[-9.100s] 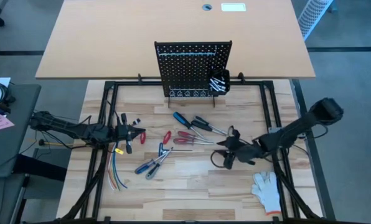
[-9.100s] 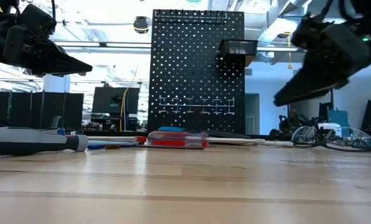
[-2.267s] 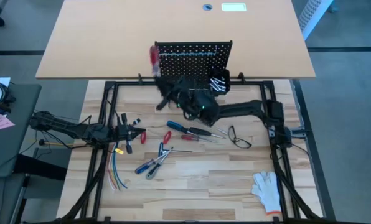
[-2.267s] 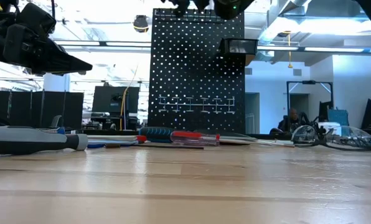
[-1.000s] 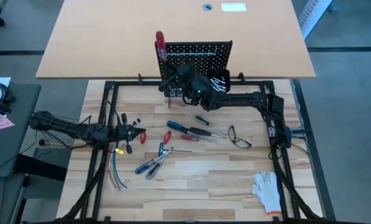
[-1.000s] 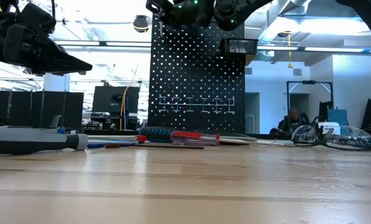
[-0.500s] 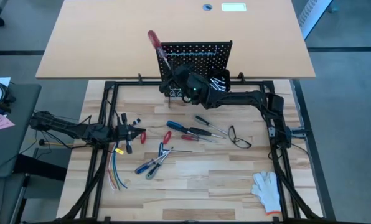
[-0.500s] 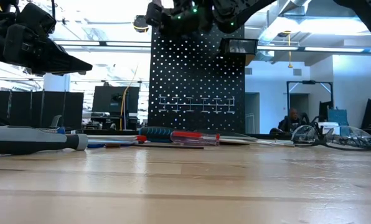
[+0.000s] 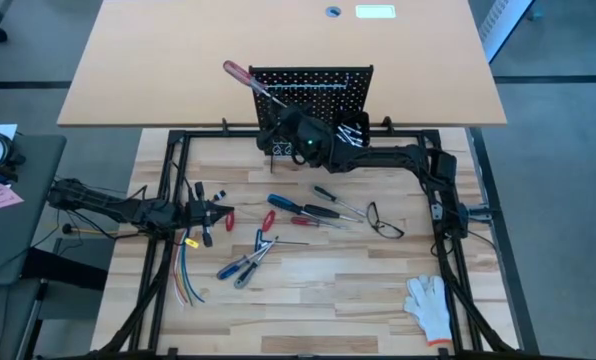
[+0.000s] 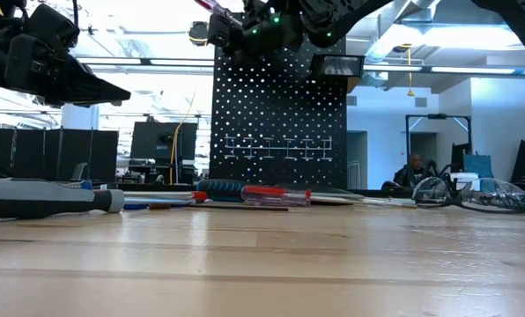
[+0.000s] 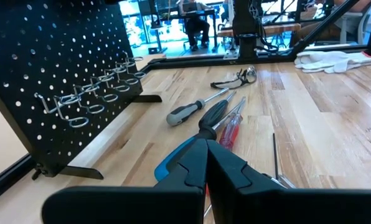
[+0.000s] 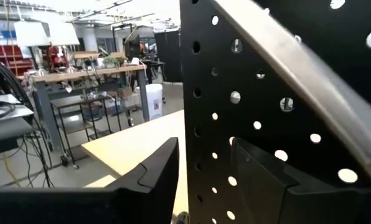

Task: Hang tools onto peg board
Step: Hang the red screwdriver on the pegboard

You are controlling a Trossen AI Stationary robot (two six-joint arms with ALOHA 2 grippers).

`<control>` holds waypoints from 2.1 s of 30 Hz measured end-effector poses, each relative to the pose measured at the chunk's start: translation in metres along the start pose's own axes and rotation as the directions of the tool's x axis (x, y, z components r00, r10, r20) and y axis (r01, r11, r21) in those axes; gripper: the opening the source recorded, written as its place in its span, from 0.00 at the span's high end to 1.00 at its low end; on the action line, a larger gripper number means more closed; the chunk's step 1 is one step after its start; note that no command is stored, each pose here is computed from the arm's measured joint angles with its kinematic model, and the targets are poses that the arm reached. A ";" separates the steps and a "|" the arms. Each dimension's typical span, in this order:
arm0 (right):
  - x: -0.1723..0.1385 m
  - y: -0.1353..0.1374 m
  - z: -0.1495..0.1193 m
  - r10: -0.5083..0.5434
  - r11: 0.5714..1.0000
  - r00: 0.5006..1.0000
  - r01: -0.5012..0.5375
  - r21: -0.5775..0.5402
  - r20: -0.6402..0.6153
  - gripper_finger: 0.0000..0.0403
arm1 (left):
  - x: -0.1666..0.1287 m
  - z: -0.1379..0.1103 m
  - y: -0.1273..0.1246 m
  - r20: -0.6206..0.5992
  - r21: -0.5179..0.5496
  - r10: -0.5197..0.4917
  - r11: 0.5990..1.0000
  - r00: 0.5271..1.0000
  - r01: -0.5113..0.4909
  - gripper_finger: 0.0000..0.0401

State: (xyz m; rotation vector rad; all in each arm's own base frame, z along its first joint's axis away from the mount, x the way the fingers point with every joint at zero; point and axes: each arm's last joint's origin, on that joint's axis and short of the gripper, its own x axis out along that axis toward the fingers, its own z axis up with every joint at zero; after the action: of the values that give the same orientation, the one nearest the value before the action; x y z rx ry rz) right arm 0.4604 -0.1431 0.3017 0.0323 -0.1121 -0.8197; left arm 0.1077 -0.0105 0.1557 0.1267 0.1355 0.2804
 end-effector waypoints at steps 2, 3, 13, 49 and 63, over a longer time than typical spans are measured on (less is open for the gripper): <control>-0.002 0.003 -0.003 0.007 1.000 1.000 -0.007 -0.015 -0.025 0.61 | 0.000 0.000 0.000 0.000 0.000 0.000 1.000 1.000 0.000 1.00; -0.003 0.005 -0.005 0.011 1.000 0.999 -0.012 -0.025 -0.042 0.61 | 0.000 0.000 0.000 0.000 0.000 0.000 1.000 1.000 0.000 1.00; -0.036 0.051 -0.013 0.158 0.900 0.976 -0.205 -0.386 -0.149 0.62 | 0.000 0.000 0.000 0.000 0.000 0.000 1.000 1.000 0.000 1.00; -0.050 0.011 0.052 -0.243 0.750 0.967 0.135 -0.648 -0.079 0.76 | 0.000 0.000 0.000 0.000 0.000 0.000 1.000 1.000 0.000 1.00; -0.048 0.011 0.049 -0.164 0.874 0.981 0.095 -0.477 -0.105 0.97 | 0.000 0.000 0.000 0.000 0.000 0.000 1.000 1.000 0.000 1.00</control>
State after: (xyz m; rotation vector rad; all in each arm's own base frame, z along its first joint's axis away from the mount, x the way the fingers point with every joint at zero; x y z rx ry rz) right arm 0.4305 -0.1001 0.3471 -0.3658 0.2309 -0.9591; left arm 0.1076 -0.0105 0.1557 0.1269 0.1354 0.2803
